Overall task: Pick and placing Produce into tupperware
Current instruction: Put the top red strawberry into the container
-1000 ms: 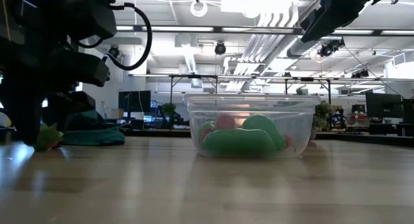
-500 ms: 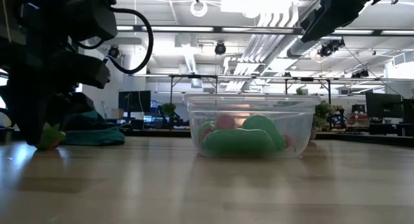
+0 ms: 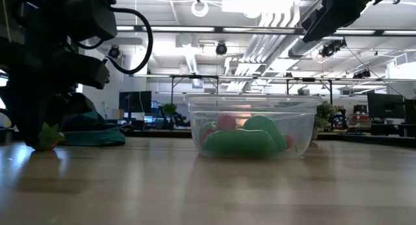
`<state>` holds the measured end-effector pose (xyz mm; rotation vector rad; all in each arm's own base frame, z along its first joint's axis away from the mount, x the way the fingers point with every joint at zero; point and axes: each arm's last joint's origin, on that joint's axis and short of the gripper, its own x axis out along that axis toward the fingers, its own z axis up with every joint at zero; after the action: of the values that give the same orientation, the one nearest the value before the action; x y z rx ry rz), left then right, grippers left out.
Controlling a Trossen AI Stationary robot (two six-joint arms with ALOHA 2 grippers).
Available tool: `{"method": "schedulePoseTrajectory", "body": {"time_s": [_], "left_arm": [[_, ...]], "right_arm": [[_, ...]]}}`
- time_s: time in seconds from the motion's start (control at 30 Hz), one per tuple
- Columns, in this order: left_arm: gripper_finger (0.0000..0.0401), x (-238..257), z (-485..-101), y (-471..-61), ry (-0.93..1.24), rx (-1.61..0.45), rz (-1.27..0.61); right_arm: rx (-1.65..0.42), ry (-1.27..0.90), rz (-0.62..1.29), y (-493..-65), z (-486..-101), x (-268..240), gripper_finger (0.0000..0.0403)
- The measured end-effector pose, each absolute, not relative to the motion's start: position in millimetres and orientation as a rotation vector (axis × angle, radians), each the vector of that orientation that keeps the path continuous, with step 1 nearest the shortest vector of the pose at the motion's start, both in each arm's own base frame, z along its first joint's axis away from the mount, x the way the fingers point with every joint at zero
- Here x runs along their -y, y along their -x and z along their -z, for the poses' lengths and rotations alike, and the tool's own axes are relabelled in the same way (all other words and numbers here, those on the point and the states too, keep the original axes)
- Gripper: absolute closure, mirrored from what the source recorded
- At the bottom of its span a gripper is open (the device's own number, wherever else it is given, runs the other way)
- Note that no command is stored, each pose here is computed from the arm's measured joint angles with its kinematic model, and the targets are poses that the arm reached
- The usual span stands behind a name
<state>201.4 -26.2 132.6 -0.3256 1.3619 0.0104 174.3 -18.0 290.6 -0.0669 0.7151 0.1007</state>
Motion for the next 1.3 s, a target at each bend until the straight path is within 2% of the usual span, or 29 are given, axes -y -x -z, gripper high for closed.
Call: {"method": "schedulePoseTrajectory", "body": {"time_s": [0.4, 0.67, 0.83, 1.1, 1.3], "left_arm": [[0.0265, 25, -133, -203, 0.305, -1.339, -0.037], [0.0265, 22, -145, -205, 0.255, -1.217, -0.094], [0.0265, 20, -164, -206, 0.205, -1.057, -0.134], [0.0265, 14, -209, -221, 0.009, -0.657, -0.249], [0.0265, 6, -249, -242, -0.166, -0.528, -0.266]], "right_arm": [[-0.715, 0.067, -0.101, -174, -291, 18, 0.0313], [-0.715, 0.067, -0.101, -174, -291, 18, 0.0313], [-0.715, 0.067, -0.101, -174, -290, 18, 0.0313], [-0.715, 0.067, -0.101, -174, -291, 18, 0.0313], [-0.716, 0.067, -0.101, -174, -290, 18, 0.0313]]}}
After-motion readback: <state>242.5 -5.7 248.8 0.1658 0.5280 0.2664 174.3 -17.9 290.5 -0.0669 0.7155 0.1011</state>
